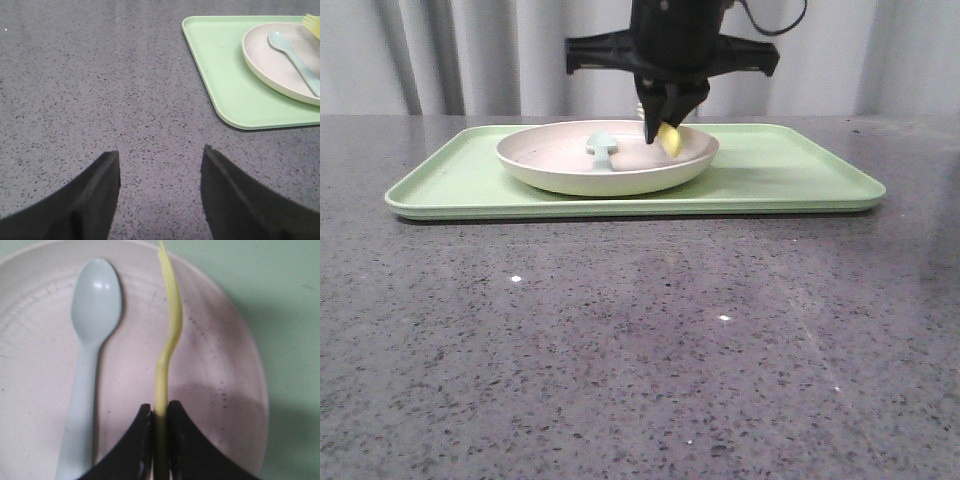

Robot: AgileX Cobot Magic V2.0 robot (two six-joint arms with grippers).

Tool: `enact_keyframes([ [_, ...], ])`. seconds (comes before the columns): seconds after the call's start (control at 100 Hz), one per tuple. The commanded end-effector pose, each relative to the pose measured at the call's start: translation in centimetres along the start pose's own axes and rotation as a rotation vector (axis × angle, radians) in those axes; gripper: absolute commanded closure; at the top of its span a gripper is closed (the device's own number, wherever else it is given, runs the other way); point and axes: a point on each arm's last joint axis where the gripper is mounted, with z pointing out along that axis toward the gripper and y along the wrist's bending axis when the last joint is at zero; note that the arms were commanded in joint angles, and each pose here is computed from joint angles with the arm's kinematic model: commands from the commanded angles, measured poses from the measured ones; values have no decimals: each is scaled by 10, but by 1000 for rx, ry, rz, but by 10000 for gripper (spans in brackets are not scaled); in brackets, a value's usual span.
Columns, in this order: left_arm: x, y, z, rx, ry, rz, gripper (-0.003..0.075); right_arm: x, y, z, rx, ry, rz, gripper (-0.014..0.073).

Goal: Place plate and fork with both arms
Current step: 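Close the right gripper on the yellow fork and lift it, then move the fork with the right gripper beside the plate and lower it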

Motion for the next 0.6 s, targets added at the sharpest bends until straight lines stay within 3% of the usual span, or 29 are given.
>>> enact_keyframes([
  [0.0, -14, -1, -4, -4, -93, -24, 353, -26, -9, -56, -38, -161, 9, 624],
  [0.34, -14, -1, -4, -4, -93, -24, 353, -41, -51, -106, -6, -234, 49, 711],
  [0.59, -14, -1, -4, -4, -93, -24, 353, -13, -90, -99, 3, -222, 104, 710],
])
